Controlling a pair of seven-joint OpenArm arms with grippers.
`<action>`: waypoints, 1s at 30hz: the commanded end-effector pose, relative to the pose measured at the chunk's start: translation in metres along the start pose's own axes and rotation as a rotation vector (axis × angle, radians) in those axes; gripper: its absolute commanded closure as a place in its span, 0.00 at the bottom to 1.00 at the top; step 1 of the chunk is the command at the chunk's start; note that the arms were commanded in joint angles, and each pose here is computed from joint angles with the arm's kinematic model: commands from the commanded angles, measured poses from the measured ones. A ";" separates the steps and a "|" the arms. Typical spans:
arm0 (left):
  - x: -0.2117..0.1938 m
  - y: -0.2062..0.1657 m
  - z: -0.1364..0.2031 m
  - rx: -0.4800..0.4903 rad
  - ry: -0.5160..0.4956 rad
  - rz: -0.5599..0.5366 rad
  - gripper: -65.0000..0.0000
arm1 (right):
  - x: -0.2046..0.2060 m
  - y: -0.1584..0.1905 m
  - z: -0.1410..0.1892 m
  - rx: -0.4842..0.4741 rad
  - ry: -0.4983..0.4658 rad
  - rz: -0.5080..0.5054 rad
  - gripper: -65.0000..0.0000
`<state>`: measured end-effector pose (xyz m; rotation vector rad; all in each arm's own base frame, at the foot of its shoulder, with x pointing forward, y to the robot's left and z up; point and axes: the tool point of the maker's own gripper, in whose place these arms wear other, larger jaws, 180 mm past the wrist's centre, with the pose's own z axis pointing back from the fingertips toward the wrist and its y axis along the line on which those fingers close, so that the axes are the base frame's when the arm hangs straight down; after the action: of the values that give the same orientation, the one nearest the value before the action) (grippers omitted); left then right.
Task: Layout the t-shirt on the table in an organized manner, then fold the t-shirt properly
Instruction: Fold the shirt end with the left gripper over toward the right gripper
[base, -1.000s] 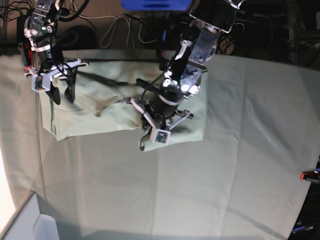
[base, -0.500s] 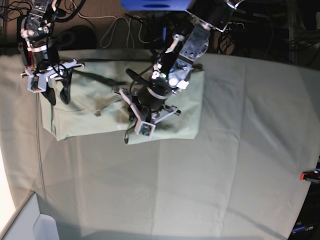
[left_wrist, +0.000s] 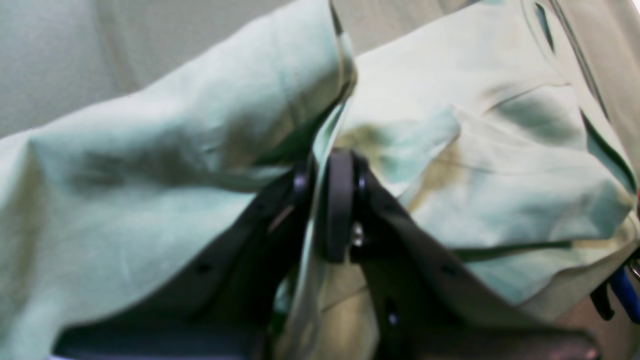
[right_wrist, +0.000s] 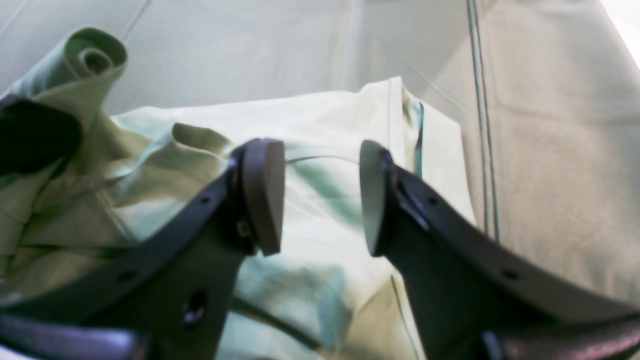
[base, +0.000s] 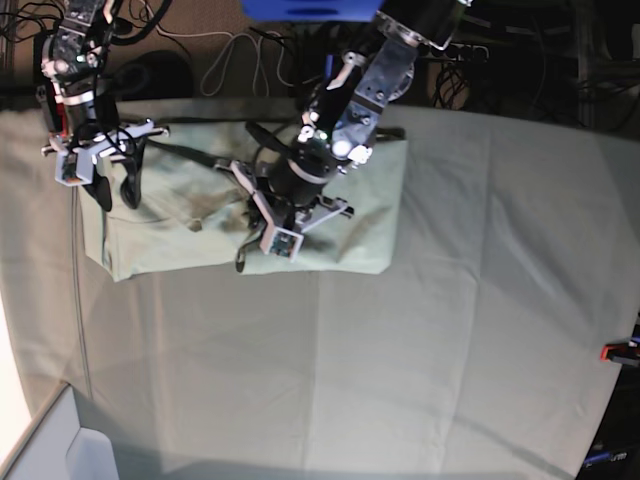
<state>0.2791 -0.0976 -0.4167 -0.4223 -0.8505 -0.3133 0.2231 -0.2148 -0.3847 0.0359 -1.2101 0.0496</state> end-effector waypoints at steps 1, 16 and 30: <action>0.015 -0.009 -0.001 -0.024 -0.045 0.002 1.00 | 0.013 -0.002 0.000 0.003 -0.050 0.002 0.61; 0.035 -0.041 0.014 -0.106 -0.112 -0.076 0.48 | 0.013 -0.002 0.002 0.003 -0.047 0.004 0.61; -0.005 0.066 0.038 0.110 0.003 -0.043 0.60 | 0.015 0.000 0.000 0.008 -0.055 0.003 0.61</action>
<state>0.2704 -0.0140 -0.4283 -0.2758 -0.8164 -0.3100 0.2238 -0.2127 -0.3841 0.0400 -1.2131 0.0496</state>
